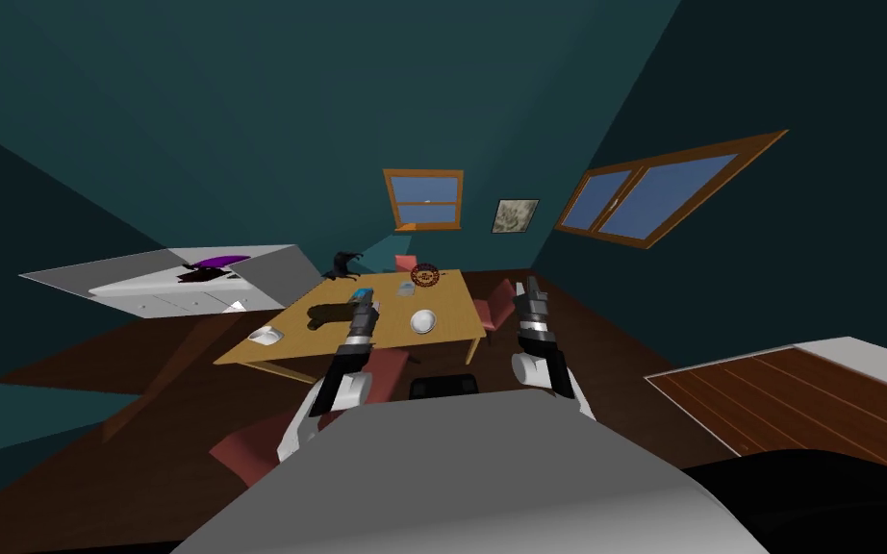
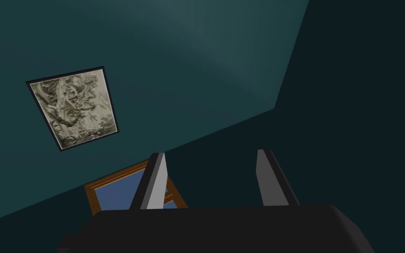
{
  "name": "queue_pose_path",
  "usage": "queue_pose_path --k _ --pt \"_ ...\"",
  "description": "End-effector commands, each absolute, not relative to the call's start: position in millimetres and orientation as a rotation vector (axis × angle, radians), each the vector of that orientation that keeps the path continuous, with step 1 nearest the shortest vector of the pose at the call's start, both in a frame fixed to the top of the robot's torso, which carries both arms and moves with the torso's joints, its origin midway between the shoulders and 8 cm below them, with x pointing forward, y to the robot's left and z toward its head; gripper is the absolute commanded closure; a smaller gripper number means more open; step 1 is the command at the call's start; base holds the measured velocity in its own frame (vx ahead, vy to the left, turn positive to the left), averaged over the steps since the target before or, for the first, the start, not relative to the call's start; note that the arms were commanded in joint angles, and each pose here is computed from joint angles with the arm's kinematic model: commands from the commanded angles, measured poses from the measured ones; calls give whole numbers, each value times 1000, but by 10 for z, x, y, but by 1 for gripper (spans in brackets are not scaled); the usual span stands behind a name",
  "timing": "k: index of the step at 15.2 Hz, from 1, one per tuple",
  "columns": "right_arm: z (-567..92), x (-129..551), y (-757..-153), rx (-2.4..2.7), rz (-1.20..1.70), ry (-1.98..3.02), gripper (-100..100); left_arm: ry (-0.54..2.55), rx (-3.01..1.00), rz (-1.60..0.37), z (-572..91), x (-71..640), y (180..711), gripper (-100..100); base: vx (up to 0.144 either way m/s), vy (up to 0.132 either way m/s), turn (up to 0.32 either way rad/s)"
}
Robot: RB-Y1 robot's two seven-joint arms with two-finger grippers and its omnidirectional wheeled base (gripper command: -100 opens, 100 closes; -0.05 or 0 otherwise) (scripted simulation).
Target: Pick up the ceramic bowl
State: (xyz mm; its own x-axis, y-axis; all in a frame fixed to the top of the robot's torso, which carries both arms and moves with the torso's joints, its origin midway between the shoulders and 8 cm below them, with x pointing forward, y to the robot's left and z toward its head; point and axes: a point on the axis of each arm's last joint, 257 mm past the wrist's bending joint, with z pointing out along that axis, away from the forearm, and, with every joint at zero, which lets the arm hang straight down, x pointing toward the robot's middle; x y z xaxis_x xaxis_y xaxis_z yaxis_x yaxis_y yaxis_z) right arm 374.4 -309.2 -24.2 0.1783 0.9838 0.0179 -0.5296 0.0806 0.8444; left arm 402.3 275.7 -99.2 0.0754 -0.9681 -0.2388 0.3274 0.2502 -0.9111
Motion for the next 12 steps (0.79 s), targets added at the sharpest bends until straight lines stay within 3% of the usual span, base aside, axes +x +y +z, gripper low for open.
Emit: queue_pose_path --k 1,12 --pt "-242 3744 -3092 845 1273 683 0 1084 -818 -1120 -1114 4077 2806 -100 6 -33 -54" --pt "-242 3744 -3093 845 1273 683 0 1299 -947 -958 -1877 4341 3083 -100 8 -31 -57"
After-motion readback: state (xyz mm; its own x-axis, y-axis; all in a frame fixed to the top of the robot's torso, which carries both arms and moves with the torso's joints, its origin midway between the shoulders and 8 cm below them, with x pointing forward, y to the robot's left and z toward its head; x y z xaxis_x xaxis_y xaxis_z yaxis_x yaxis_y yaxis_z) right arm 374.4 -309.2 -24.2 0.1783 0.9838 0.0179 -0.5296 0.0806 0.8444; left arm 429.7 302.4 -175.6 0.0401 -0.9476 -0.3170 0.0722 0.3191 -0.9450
